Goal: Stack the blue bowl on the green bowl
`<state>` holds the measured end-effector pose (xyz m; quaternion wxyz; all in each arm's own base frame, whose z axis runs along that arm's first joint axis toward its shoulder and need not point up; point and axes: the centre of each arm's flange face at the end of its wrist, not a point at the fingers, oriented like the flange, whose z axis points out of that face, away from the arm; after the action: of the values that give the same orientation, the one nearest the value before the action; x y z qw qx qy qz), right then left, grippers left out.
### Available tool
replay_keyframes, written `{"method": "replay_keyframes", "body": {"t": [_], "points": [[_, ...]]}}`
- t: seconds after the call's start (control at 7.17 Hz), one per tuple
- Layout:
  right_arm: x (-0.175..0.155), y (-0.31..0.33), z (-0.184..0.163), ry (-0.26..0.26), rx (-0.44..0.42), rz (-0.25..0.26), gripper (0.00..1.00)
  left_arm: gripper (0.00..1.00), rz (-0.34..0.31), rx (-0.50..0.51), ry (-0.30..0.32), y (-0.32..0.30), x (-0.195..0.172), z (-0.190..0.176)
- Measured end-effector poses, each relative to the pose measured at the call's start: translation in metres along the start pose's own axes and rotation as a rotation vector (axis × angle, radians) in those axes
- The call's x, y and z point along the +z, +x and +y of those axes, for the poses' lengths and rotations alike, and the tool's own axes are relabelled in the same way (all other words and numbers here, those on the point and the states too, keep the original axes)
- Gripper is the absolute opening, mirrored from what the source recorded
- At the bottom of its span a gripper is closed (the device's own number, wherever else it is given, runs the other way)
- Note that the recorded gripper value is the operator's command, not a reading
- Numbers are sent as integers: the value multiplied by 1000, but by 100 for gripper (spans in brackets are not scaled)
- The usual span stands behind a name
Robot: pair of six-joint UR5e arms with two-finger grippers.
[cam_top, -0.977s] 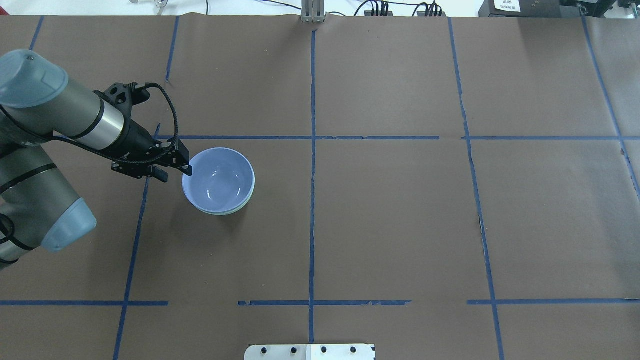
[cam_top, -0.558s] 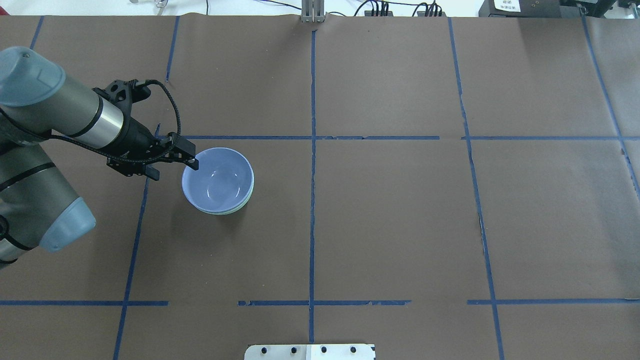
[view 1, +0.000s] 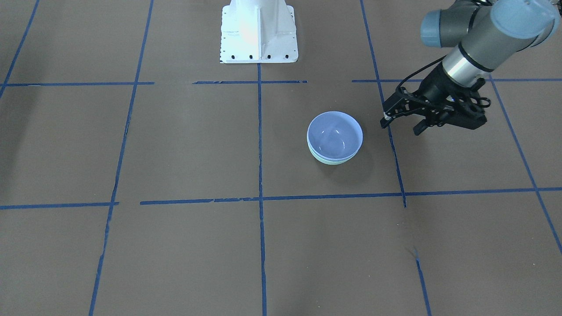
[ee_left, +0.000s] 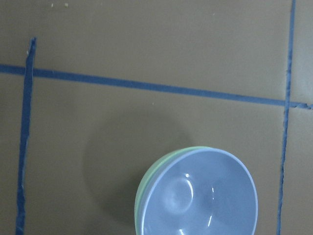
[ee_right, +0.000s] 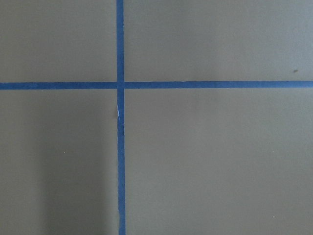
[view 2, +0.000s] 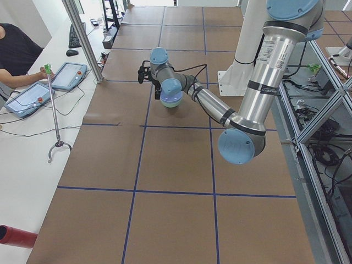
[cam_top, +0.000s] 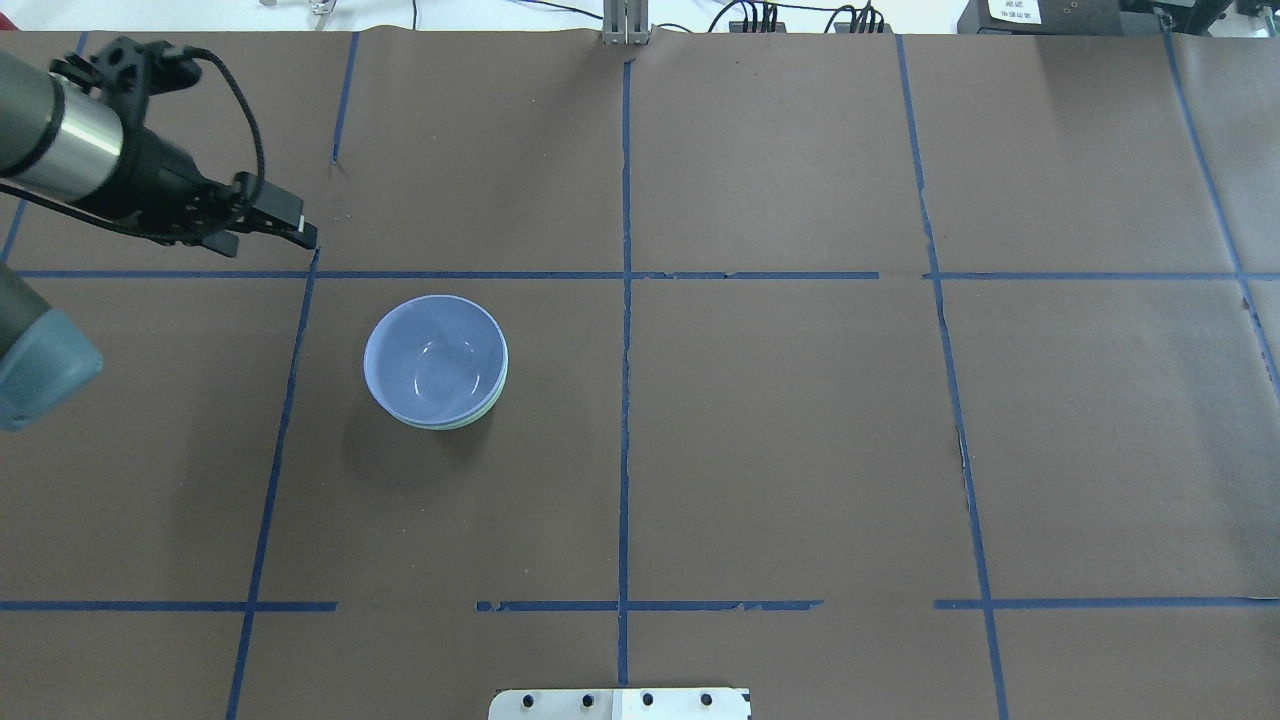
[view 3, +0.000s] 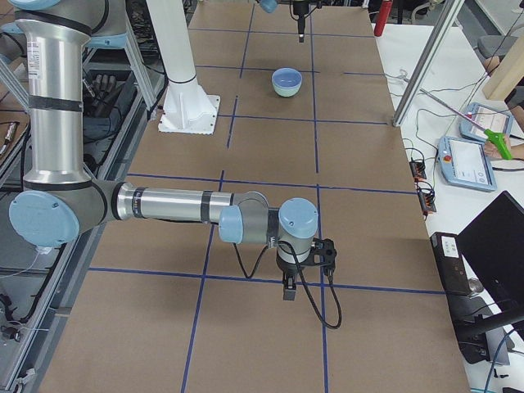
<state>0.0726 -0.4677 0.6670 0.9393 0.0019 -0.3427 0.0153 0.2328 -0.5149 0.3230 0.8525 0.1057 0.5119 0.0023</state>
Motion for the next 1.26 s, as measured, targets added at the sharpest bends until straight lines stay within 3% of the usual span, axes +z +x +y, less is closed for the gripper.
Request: {"method": "replay_keyframes", "body": {"t": [0.28, 0.7, 0.98, 1.26], "points": [[0, 0, 0, 0, 0, 0, 100, 100, -110, 117, 25, -79, -40, -12], [0, 0, 0, 1, 0, 0, 100, 100, -264, 189, -30, -238, -69, 0], [0, 0, 0, 1, 0, 0, 100, 100, -319, 172, -64, -340, -96, 33], [0, 0, 0, 1, 0, 0, 100, 100, -341, 114, -95, -392, -112, 72]]}}
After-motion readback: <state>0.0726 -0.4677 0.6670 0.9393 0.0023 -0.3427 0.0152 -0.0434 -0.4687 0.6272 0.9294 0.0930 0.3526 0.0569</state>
